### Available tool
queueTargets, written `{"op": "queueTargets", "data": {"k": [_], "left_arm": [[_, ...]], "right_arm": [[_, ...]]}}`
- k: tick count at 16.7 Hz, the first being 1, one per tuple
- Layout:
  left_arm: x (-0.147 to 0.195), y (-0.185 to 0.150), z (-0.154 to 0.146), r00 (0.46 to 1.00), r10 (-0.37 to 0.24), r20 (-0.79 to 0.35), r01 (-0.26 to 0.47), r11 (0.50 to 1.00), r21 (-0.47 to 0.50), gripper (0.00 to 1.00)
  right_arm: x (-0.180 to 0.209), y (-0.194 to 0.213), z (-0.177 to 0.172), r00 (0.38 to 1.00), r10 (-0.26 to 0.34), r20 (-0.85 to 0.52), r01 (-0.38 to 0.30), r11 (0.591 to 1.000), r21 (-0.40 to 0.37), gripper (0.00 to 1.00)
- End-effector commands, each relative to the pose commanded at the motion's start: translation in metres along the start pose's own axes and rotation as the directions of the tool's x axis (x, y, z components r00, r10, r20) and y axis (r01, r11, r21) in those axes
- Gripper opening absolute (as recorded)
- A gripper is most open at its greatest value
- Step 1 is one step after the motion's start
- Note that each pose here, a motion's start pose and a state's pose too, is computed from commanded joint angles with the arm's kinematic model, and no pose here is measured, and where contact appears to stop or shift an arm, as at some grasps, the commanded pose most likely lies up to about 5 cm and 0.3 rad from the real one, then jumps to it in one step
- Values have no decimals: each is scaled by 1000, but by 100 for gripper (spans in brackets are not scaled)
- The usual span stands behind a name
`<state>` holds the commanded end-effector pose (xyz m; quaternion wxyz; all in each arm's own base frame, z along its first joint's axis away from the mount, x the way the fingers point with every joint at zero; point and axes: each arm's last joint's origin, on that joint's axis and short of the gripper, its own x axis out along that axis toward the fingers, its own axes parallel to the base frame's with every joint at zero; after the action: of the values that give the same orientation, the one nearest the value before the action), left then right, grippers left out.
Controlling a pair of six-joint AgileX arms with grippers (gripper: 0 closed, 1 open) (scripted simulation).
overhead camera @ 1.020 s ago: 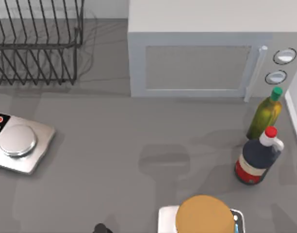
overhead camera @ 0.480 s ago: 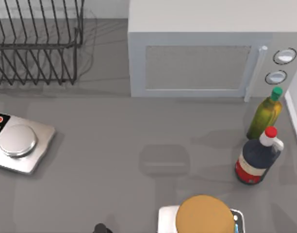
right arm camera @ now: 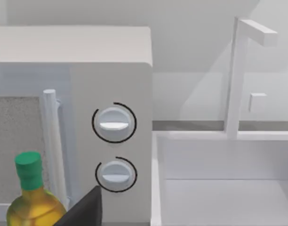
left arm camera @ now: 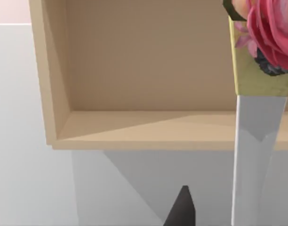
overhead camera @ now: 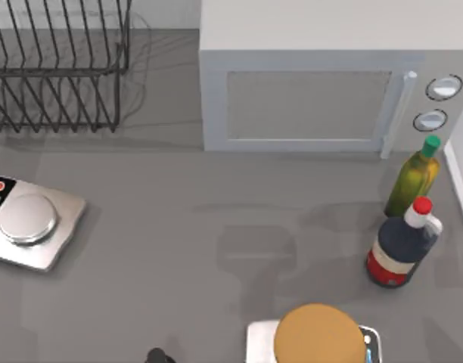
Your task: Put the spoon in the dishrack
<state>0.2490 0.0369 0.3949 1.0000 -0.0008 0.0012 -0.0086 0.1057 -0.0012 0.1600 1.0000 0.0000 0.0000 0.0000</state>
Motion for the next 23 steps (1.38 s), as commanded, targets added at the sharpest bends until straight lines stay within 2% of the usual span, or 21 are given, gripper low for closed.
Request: {"op": "queueTargets", "data": {"k": [6,11,14,18,23], "left_arm": [[98,2,-88,1000,-1,11,1,1000,6,0],[130,-7,-161,1000,-4,10,4,1000,4,0],[133,-9,-177,1000,-3,2,3,1000,2,0],[133,-9,-177,1000,-3,2,3,1000,2,0],[133,-9,-177,1000,-3,2,3,1000,2,38]], "right_arm": [[0,0,0,1000,0,0,0,1000,0,100],[0,0,0,1000,0,0,0,1000,0,100],[0,0,0,1000,0,0,0,1000,0,100],[0,0,0,1000,0,0,0,1000,0,100],[0,0,0,1000,0,0,0,1000,0,100]]}}
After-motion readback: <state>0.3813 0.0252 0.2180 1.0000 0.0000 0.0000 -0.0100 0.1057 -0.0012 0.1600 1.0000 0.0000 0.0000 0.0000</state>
